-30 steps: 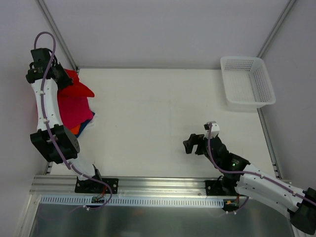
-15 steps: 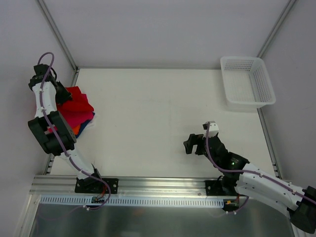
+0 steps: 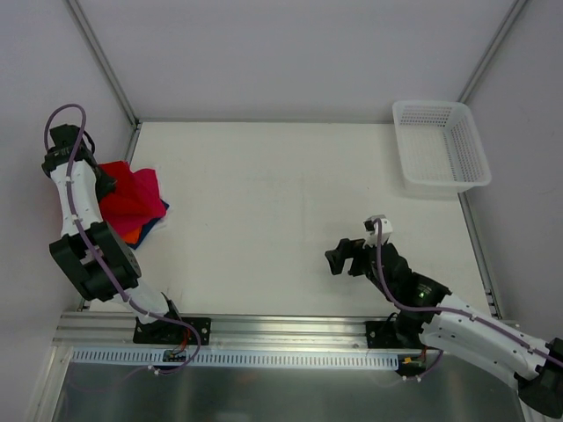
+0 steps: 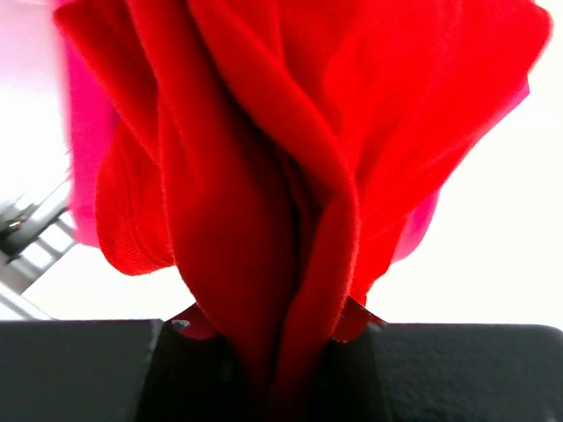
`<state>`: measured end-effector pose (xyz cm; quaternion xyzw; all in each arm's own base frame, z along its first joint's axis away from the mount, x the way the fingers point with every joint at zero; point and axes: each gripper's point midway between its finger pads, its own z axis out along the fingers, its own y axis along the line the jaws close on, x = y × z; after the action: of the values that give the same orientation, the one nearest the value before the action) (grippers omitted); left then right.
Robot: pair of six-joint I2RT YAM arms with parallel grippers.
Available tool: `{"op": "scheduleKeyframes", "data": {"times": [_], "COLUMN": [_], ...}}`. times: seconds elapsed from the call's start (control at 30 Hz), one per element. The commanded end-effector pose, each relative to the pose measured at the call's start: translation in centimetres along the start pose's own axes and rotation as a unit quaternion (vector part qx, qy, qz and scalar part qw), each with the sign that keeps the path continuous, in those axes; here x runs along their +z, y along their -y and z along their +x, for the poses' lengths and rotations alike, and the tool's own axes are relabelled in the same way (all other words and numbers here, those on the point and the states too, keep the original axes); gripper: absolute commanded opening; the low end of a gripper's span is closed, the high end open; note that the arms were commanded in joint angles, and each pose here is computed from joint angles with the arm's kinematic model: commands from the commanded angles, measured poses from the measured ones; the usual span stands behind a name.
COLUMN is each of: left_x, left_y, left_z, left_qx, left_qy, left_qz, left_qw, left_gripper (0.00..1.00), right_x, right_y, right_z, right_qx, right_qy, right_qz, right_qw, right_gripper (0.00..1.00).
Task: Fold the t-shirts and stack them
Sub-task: Neatly place the folded tshirt to the corner
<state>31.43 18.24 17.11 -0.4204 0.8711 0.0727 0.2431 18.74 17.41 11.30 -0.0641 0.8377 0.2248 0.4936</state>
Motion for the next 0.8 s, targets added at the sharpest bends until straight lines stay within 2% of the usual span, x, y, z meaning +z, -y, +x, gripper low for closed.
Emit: {"op": "scheduleKeyframes", "data": {"times": [0.0, 0.17, 0.23, 0.37, 0.4, 0.63, 0.77], "left_x": [-2.7, -0.9, -0.1, -1.3, -2.3, -6.0, -5.1], "left_y": [-1.7, -1.4, -0.4, 2.8, 3.9, 10.4, 10.8], "left_z": [-2.3, -2.5, -2.3, -3.3, -4.6, -7.5, -8.1], "left_qx": [-0.023, -0.018, -0.018, -0.006, 0.000, 0.027, 0.034], "left_qy": [0.049, 0.014, -0.002, 0.001, 0.017, 0.030, 0.029], "left_qz": [-0.039, -0.050, -0.032, 0.041, 0.063, 0.220, 0.220], "left_qw": [0.998, 0.998, 0.999, 0.999, 0.998, 0.975, 0.975], "left_gripper": [0.00, 0.00, 0.00, 0.00, 0.00, 0.00, 0.00], "right_x": [-0.9, -1.8, -2.0, -2.1, -2.0, -0.6, -0.1], "right_y": [0.1, 1.2, 1.5, 2.0, 2.1, 1.3, 1.1], "right_z": [-0.7, -0.6, -0.6, -0.6, -0.5, 0.2, 0.3], "right_qx": [0.003, 0.011, 0.011, 0.005, 0.004, 0.006, 0.001], "right_qy": [0.015, 0.026, 0.028, 0.028, 0.024, 0.004, -0.005], "right_qz": [-0.003, 0.008, 0.012, 0.024, 0.028, 0.029, 0.034], "right_qw": [1.000, 1.000, 0.999, 0.999, 0.999, 1.000, 0.999], "right_gripper": [0.99, 1.00, 0.99, 0.99, 0.99, 0.99, 0.99]}}
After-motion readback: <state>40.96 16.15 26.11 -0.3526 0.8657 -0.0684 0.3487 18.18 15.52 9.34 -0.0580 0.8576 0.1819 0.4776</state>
